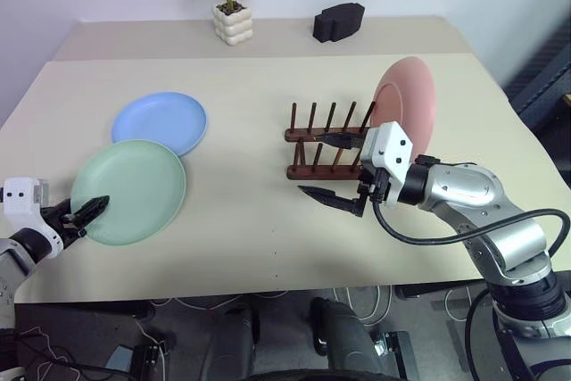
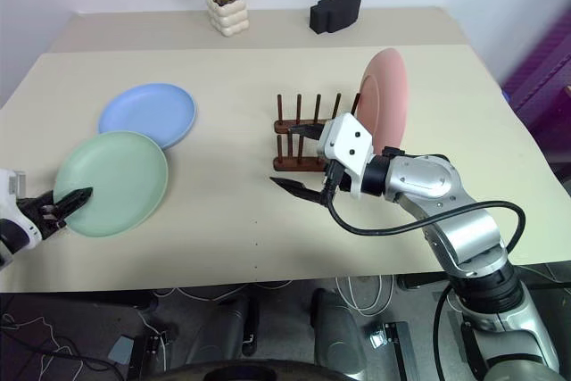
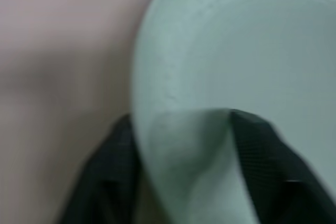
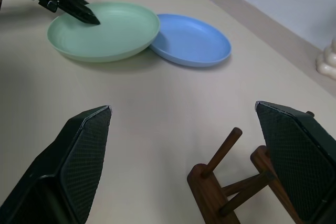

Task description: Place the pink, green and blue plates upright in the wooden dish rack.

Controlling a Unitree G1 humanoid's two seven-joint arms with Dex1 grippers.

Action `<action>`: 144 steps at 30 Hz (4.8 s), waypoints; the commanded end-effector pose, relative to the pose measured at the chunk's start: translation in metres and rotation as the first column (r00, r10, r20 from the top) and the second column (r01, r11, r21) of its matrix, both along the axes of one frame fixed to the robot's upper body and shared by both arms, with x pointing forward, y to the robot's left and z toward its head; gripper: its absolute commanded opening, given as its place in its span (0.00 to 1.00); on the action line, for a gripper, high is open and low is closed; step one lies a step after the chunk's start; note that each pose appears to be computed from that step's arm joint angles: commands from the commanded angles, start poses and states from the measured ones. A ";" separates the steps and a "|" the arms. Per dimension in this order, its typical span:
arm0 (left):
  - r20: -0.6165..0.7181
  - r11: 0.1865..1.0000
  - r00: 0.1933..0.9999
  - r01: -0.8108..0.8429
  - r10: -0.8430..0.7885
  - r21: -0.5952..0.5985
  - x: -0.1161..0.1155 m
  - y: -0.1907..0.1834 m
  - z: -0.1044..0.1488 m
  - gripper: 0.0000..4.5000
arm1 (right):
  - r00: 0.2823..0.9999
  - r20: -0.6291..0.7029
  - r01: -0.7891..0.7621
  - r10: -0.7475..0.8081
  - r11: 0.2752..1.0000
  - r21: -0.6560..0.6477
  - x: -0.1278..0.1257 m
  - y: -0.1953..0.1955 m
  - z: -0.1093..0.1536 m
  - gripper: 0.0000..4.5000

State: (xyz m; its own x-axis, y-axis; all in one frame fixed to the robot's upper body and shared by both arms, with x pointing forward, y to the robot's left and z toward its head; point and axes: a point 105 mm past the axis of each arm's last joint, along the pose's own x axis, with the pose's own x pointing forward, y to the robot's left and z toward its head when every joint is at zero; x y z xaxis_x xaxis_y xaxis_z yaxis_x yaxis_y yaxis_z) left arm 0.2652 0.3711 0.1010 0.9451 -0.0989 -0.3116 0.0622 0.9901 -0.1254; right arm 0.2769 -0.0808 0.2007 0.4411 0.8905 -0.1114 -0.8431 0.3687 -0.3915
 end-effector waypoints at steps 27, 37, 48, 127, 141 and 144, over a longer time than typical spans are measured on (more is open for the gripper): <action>0.702 0.975 0.676 0.142 -0.224 0.173 0.080 -0.141 0.211 0.01 | 0.847 0.524 0.233 -0.085 0.947 -0.223 0.046 0.032 0.029 1.00; 0.718 0.964 0.644 0.152 -0.264 0.219 0.086 -0.198 0.228 0.01 | 0.673 0.737 0.355 -0.062 0.901 -0.248 0.063 0.049 0.034 1.00; 0.689 0.970 0.683 0.162 -0.244 0.182 0.089 -0.216 0.232 0.01 | 0.622 0.783 0.365 0.012 0.880 -0.303 0.075 0.061 0.020 1.00; 0.294 0.451 0.397 0.881 -0.870 0.146 -0.007 -0.275 0.056 0.99 | 0.944 -0.302 0.303 -0.136 0.722 0.622 0.008 -0.048 0.082 0.00; 0.302 0.453 0.397 0.880 -0.867 0.143 -0.008 -0.276 0.055 0.99 | 0.906 -0.401 0.362 -0.134 0.737 0.571 0.020 -0.053 0.066 0.00; 0.301 0.453 0.397 0.880 -0.867 0.142 -0.008 -0.276 0.054 0.99 | 0.900 -0.418 0.367 -0.123 0.732 0.574 0.021 -0.056 0.067 0.00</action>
